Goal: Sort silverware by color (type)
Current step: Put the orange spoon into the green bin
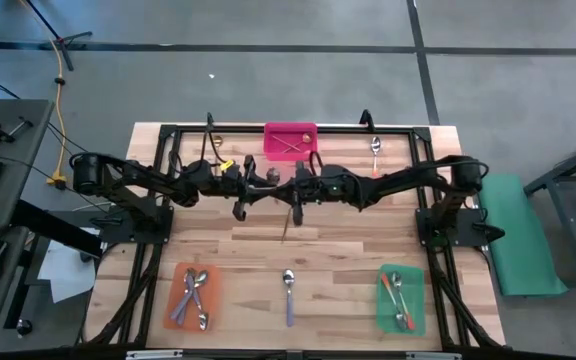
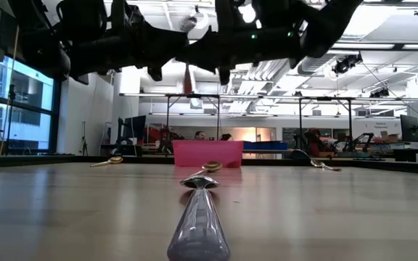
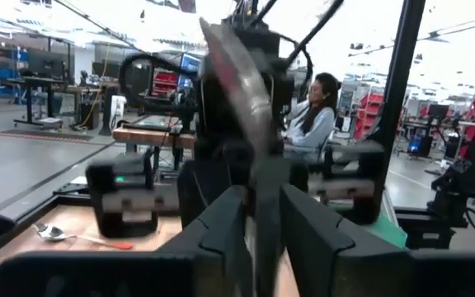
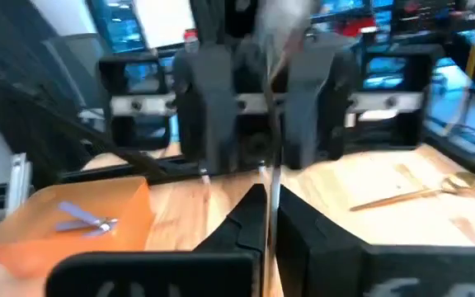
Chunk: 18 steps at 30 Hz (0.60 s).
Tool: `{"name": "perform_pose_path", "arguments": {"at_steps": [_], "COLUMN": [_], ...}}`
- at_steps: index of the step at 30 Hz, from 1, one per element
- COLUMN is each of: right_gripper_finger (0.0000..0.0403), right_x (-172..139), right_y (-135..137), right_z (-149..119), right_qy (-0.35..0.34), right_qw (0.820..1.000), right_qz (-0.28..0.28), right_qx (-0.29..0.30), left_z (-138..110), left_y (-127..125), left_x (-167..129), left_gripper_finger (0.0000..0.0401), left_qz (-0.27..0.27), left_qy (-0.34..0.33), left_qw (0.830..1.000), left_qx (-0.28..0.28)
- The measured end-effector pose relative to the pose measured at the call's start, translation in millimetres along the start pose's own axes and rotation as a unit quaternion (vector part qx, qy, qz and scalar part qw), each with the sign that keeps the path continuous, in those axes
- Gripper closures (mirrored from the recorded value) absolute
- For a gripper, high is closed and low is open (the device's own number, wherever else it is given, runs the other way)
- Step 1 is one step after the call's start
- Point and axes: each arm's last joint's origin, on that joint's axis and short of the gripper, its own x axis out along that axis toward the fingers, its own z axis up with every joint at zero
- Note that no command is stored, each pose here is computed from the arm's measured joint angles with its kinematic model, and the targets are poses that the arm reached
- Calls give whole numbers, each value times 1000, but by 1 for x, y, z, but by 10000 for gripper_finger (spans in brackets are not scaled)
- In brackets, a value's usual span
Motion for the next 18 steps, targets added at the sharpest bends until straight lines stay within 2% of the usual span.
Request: {"name": "perform_pose_path", "arguments": {"at_steps": [9,18], "right_gripper_finger": [402,403], "right_x": [-38,-92], "right_y": [10,52], "right_z": [37,67], "right_qy": [67,110], "right_qw": [994,981], "right_qz": [-88,-160], "right_qx": [-17,-7], "left_z": [-5,-9], "left_y": [0,1], "left_x": [-1,-1], "left_gripper_finger": [278,273], "left_qz": [1,4], "left_qy": [25,42], "left_qw": [1000,999], "left_qx": [12,21]}}
